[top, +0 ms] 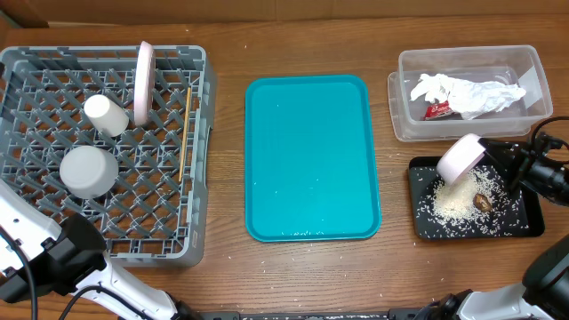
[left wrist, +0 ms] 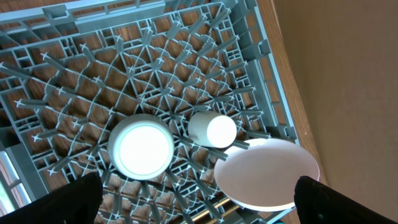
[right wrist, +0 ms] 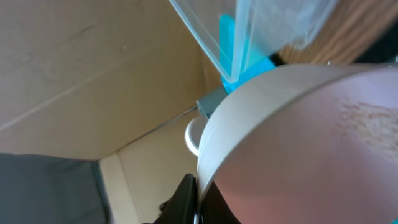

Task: Sort waste into correct bins and load items into the dishwasher
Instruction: 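Tilt the bowl with the right gripper to pour rice onto the black tray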

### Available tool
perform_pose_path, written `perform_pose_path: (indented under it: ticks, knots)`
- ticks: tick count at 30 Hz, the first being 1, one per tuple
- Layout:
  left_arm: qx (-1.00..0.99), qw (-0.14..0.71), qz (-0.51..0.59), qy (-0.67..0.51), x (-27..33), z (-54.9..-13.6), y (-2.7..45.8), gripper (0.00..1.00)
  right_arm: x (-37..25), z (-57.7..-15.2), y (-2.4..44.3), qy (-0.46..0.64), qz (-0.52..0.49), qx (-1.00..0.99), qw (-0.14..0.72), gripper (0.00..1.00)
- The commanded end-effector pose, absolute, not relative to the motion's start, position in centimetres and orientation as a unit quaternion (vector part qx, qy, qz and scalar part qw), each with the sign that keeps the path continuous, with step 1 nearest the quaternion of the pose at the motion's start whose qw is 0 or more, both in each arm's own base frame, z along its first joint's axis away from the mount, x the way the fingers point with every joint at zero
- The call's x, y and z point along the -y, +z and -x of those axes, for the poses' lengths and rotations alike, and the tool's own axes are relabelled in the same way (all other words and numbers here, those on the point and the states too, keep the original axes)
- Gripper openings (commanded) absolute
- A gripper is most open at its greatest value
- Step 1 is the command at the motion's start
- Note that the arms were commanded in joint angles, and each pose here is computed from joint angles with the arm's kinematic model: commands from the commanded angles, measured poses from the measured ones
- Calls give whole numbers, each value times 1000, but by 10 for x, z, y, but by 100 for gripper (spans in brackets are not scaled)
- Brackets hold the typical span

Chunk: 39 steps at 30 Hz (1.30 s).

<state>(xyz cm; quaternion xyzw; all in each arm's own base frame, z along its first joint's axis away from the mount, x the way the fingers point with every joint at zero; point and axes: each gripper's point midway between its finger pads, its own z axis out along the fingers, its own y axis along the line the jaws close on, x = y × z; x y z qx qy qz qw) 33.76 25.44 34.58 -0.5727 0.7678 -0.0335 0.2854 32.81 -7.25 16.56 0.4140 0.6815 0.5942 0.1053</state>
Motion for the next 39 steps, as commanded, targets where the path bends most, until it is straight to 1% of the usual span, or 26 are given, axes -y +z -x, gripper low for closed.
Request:
perform_pose_path:
  ticks: [1,3,5,8,9,11,13,16,19,20,22,23,26,28,31,34,39]
  knots:
    - [-768,281,575,-32,-254,-340,342,100,79,-329,161,575,-441,-682,97,4]
    - [-768,281,575,-32,-254,-340,342,100,72,-327,174,609,-448,-650,76,4]
    - [-768,281,575,-32,-254,-340,342,100,70,-328,182,626,-430,-645,87,4]
    - [-768,281,575,-32,-254,-340,342,100,80,-332,164,578,-421,-689,117,4]
    - [-768,281,575,-32,-254,-340,342,100,82,-332,162,573,-435,-686,109,4]
    - [-767,281,575,-32,-254,-340,343,100,75,-331,173,604,-447,-654,84,4]
    - [-768,281,575,-32,-254,-340,342,100,72,-331,186,635,-435,-633,85,4]
    - [-768,281,575,-32,-254,-340,342,100,80,-333,179,617,-440,-645,98,4]
    - [-768,281,575,-32,-254,-340,342,100,78,-326,192,651,-457,-602,72,4]
    - [-768,281,575,-32,-254,-340,342,100,80,-325,195,655,-450,-601,81,4]
    - [-768,281,575,-32,-254,-340,342,100,85,-325,187,635,-448,-621,97,4]
    - [-768,281,575,-32,-254,-340,342,100,94,-324,176,610,-464,-634,102,4]
    - [-768,281,575,-32,-254,-340,342,100,96,-316,184,632,-490,-596,79,4]
    - [-767,281,575,-32,-254,-340,343,100,101,-312,189,640,-481,-591,97,4]
    - [-767,281,575,-32,-254,-340,343,100,111,-313,183,623,-477,-608,122,4]
    - [-768,281,575,-32,-254,-340,342,100,106,-309,191,643,-482,-586,106,4]
    - [-768,281,575,-32,-254,-340,342,100,120,-321,193,630,-423,-624,184,4]
